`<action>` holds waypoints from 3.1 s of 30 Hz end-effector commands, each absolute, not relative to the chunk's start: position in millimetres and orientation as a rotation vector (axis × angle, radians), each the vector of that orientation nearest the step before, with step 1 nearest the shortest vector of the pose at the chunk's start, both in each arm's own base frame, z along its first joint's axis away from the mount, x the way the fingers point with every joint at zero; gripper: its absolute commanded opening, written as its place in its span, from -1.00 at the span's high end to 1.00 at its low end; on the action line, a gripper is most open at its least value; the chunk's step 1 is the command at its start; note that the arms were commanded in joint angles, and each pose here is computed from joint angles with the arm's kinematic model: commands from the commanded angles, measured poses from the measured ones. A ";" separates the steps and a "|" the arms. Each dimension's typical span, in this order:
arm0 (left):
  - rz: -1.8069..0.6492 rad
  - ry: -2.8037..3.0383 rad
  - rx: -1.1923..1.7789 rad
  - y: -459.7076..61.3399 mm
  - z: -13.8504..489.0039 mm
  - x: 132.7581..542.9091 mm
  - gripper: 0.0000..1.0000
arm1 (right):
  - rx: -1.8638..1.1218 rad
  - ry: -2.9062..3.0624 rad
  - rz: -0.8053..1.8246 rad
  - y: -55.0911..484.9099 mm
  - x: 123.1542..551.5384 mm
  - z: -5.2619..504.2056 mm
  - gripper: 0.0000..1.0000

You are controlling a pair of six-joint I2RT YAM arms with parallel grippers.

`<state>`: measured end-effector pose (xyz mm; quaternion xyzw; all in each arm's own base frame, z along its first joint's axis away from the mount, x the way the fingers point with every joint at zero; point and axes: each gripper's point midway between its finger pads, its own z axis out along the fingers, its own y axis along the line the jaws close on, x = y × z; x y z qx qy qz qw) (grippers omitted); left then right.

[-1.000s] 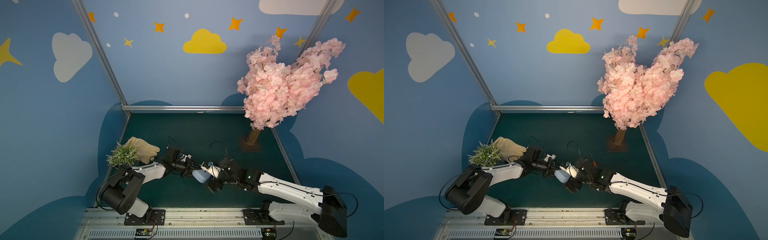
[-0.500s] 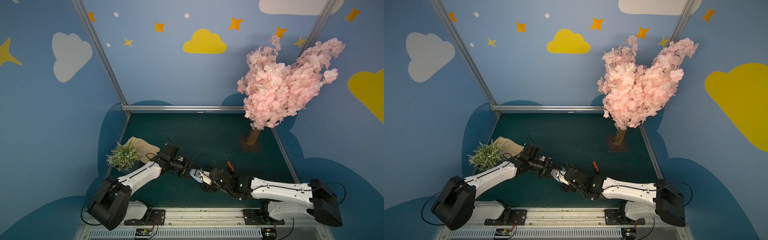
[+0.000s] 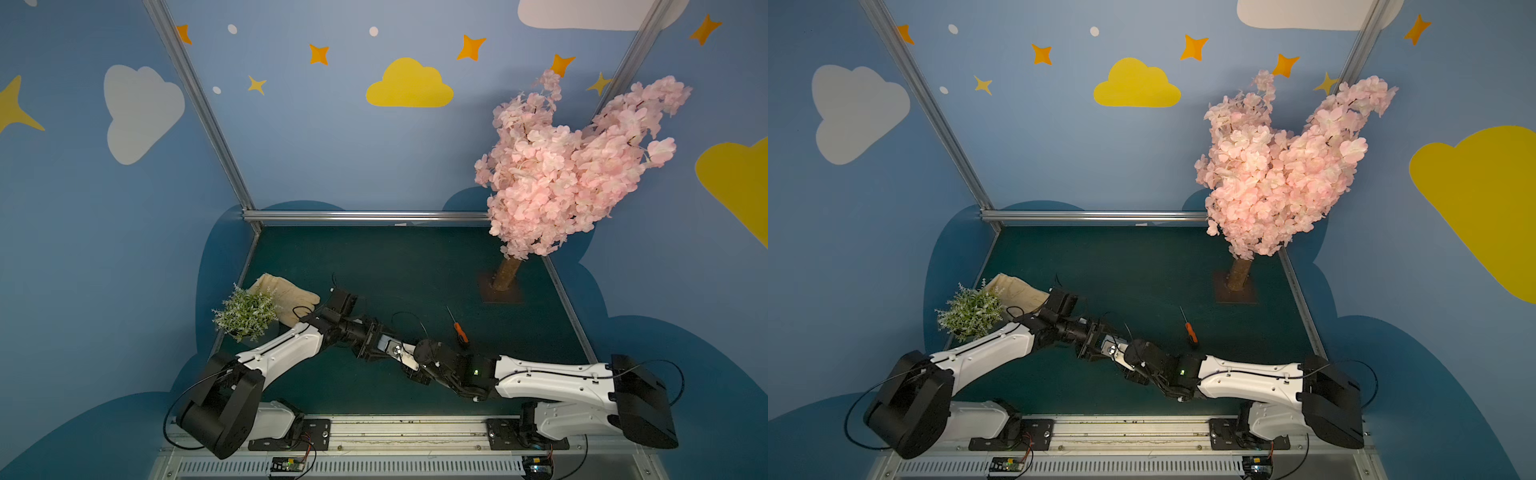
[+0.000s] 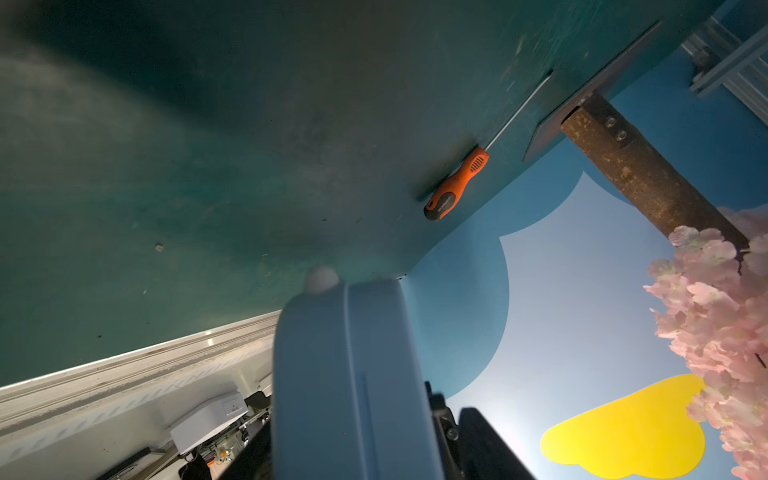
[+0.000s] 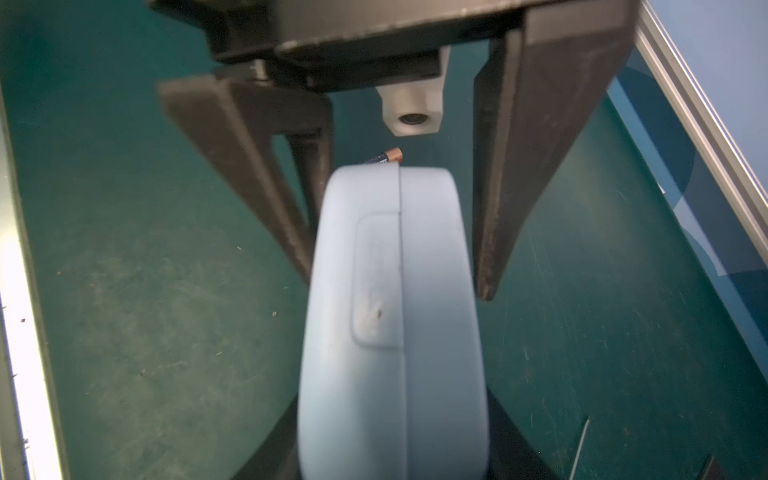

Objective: Remove the battery from the alarm
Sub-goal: Adjust the alarm at the center of the board.

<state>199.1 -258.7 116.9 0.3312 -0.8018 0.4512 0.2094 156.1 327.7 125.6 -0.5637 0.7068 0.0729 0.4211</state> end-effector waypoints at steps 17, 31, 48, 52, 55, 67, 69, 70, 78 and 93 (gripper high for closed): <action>1.179 -2.957 0.808 -166.4 132.1 209.1 -1.00 | -0.999 2.378 1.181 316.1 176.0 123.8 0.04; 1.215 -3.182 0.578 -154.9 139.5 208.6 -1.00 | -0.850 2.614 1.211 317.7 212.1 78.8 -0.08; 1.255 -3.200 0.579 -154.2 135.8 209.2 -1.00 | -0.929 2.645 1.099 315.9 223.9 65.2 -0.45; 1.277 -3.210 0.572 -154.4 137.6 209.8 -1.00 | -0.948 2.622 1.085 318.2 227.9 72.1 -0.58; 1.285 -3.216 0.562 -155.0 139.7 211.1 -1.00 | -0.960 2.602 1.097 321.9 229.6 77.5 -0.71; 1.309 -3.251 0.550 -152.3 144.7 211.8 -1.00 | -1.076 2.529 1.164 355.4 220.5 89.9 -0.97; 1.282 -3.284 0.535 -149.6 146.1 214.3 -1.00 | -1.053 2.540 1.093 350.7 226.5 90.5 -0.96; 1.264 -3.298 0.526 -148.4 146.4 215.8 -1.00 | -1.046 2.547 1.046 347.2 229.2 90.0 -0.96; 1.205 -3.335 0.476 -148.9 148.9 225.4 -1.00 | -1.009 2.566 0.907 329.0 237.9 94.5 -0.97; 1.246 -3.210 0.460 -165.0 122.7 195.1 -1.00 | -1.051 2.694 1.018 301.8 167.1 70.3 -0.96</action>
